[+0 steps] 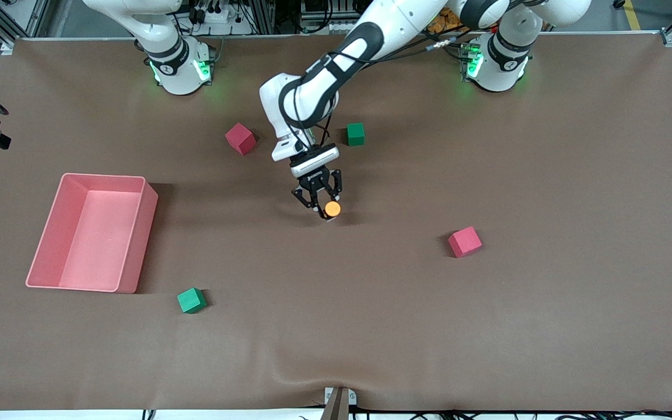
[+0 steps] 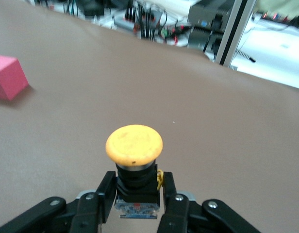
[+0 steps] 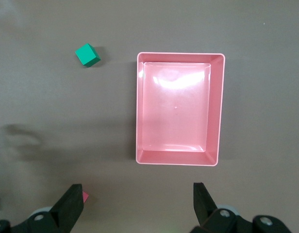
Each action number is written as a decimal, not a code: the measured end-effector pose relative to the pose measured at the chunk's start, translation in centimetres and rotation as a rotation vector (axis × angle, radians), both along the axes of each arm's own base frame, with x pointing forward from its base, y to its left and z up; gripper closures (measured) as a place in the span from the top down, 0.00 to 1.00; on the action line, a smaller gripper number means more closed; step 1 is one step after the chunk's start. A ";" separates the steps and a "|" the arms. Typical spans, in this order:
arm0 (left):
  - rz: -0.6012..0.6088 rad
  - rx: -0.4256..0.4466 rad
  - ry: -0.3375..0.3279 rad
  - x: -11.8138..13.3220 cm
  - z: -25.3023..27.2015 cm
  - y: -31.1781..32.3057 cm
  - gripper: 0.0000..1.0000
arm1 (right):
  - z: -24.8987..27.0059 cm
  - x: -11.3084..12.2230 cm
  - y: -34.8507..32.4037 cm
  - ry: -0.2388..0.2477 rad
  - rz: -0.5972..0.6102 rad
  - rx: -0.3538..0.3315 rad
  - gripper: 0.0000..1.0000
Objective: Place and upright button with both arms
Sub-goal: 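Lower the button upright onto the table with the left gripper, then open the left gripper and raise it off the button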
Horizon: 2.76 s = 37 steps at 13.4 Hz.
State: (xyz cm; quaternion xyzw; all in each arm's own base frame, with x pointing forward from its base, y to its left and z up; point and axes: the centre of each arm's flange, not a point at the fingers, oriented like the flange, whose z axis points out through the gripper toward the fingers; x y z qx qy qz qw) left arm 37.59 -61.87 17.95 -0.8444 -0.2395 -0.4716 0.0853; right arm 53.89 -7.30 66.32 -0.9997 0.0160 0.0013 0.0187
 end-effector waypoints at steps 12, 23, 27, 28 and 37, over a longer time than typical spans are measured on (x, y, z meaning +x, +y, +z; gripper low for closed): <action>-0.008 0.085 -0.061 -5.0 -6.3 -0.3 0.44 | -0.4 -0.7 -0.3 0.058 -0.062 0.007 1.00; -0.010 0.106 -0.052 -5.3 -8.0 0.2 0.47 | 0.2 0.2 0.1 -0.019 -0.057 -0.001 1.00; -0.011 0.104 -0.052 -5.4 -8.0 0.1 0.86 | 0.3 0.3 0.3 -0.022 -0.053 -0.001 1.00; -0.014 0.102 -0.053 -5.5 -7.9 -0.1 0.95 | 0.3 0.3 0.3 -0.025 -0.053 -0.002 1.00; -0.019 0.167 0.080 -8.7 -2.2 -2.7 1.00 | 0.2 0.3 0.9 -0.015 -0.197 0.000 1.00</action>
